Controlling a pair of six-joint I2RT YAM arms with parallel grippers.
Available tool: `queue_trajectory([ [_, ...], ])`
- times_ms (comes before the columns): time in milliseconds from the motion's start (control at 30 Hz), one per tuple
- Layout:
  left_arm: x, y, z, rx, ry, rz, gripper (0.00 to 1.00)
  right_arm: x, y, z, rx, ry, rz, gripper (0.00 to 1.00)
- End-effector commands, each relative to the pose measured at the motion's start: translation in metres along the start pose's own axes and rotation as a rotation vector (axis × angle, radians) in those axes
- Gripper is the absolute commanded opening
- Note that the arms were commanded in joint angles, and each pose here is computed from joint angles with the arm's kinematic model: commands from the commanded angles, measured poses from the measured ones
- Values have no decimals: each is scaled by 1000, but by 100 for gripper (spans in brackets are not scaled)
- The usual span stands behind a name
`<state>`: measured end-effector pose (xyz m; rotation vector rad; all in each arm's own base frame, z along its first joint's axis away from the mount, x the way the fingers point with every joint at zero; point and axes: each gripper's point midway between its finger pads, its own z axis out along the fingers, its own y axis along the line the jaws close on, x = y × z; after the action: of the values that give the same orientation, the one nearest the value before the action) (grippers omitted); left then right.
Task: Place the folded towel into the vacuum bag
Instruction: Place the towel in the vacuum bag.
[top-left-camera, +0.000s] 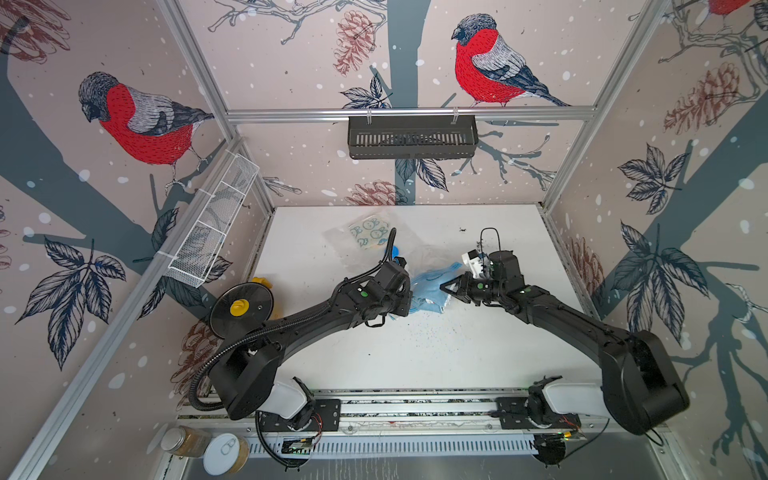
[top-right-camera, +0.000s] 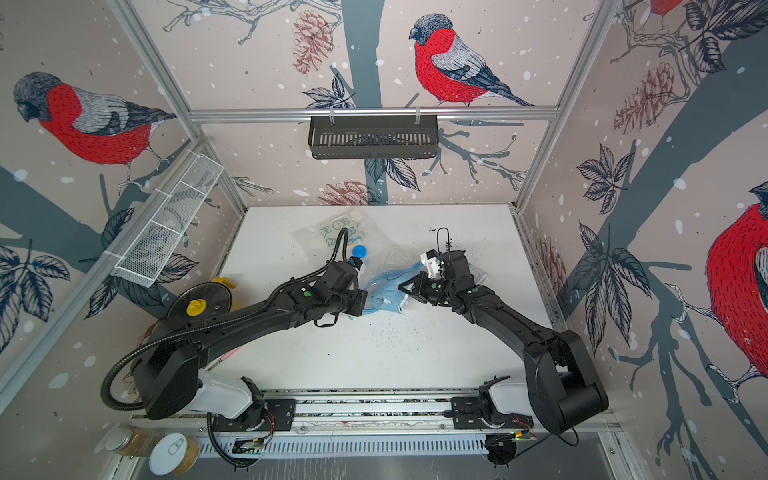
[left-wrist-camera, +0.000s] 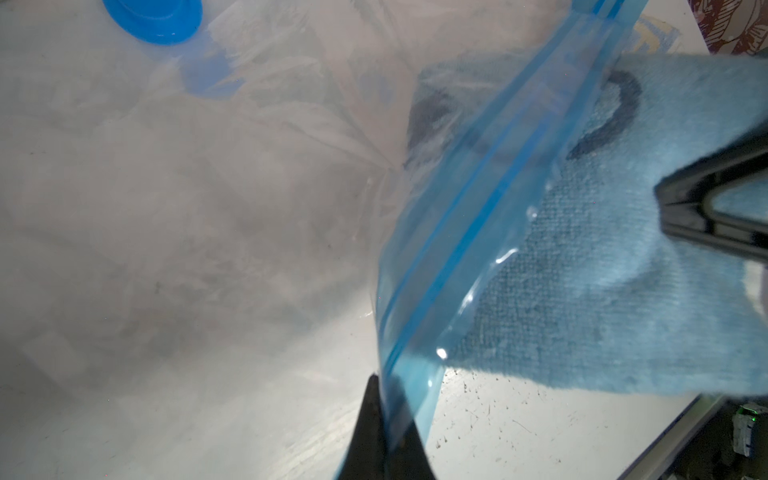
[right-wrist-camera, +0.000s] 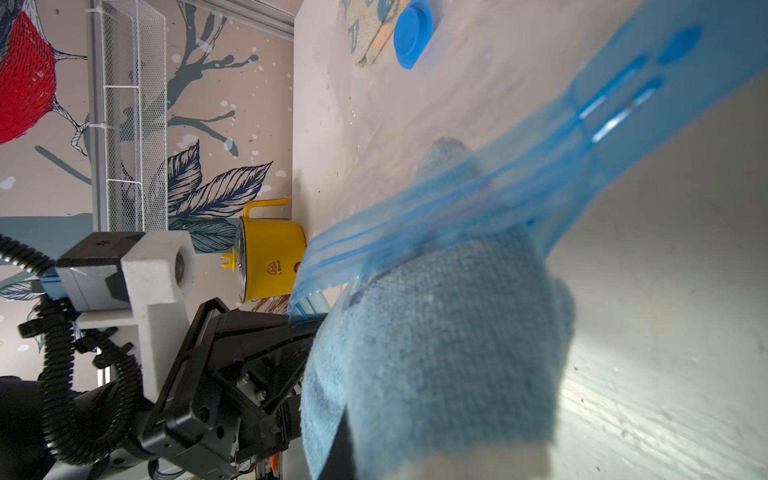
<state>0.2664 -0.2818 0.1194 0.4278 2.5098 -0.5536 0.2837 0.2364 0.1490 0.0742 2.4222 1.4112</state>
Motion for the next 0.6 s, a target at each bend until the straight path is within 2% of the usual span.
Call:
queue_trajectory([
  [0, -10, -10, -1, 42, -32, -15, 0, -4, 5, 2, -31, -22, -1, 0],
  [267, -13, -17, -3, 59, -39, -14, 0, 6, -26, 25, 55, -35, 45, 1],
  [567, -6, -23, 5, 85, -26, -33, 0, 5, -26, 48, 66, -69, 77, 12],
])
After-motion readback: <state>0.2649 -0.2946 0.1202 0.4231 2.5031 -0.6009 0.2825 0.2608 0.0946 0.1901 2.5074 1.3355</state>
